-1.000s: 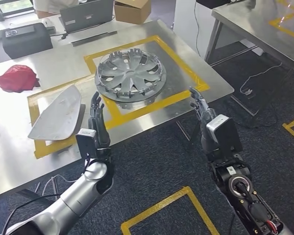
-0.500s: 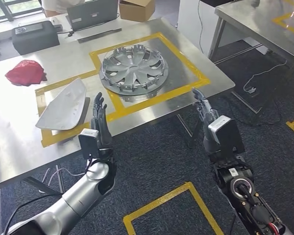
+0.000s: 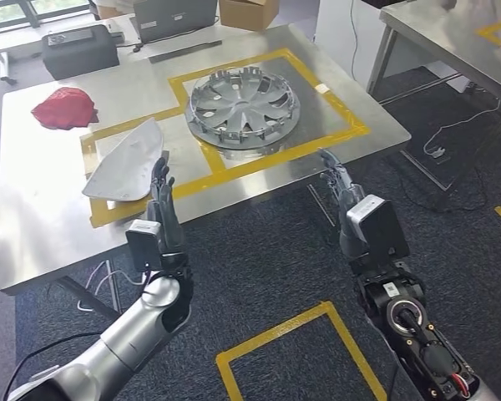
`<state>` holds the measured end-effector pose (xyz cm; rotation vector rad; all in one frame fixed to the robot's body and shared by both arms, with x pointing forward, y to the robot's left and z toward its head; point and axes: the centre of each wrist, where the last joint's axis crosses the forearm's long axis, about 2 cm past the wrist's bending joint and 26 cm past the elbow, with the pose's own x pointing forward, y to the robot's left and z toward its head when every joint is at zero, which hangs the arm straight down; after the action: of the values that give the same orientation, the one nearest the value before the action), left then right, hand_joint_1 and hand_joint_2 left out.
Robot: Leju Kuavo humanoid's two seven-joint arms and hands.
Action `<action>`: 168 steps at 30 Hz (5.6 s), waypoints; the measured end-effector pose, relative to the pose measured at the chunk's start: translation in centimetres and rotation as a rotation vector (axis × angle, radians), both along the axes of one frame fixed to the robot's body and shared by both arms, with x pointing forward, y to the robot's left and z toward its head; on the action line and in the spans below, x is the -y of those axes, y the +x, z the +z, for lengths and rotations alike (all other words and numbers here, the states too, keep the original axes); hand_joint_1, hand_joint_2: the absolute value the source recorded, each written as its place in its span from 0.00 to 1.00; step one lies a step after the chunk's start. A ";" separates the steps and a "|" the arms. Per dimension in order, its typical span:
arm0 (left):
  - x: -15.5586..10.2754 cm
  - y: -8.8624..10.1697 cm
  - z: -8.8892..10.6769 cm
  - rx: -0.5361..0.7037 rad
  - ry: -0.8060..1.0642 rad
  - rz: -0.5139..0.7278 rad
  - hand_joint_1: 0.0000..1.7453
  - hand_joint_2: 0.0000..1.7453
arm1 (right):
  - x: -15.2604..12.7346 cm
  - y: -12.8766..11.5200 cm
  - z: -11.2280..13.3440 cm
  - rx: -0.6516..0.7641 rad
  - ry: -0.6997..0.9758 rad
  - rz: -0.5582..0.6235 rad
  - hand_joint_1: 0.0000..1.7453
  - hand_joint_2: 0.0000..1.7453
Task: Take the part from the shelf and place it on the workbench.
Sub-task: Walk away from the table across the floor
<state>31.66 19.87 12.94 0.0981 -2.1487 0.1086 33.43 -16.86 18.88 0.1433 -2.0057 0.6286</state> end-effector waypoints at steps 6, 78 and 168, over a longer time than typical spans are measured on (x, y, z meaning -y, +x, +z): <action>0.1 -0.1 0.0 -0.002 -0.002 -0.001 0.00 0.00 | 0.0 0.0 -0.1 -0.004 -0.001 -0.001 0.00 0.00; -1.1 -1.4 -0.4 0.000 0.014 0.016 0.00 0.00 | 6.2 -0.5 0.5 -0.008 -0.051 -0.216 0.00 0.00; -1.1 -2.3 -0.1 0.022 0.011 0.007 0.00 0.00 | 11.6 -1.8 2.2 0.017 -0.070 -0.363 0.00 0.00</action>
<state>29.37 20.97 12.83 0.1119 -2.1710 0.1024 31.61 -28.49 21.11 -0.2640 -1.9572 0.4654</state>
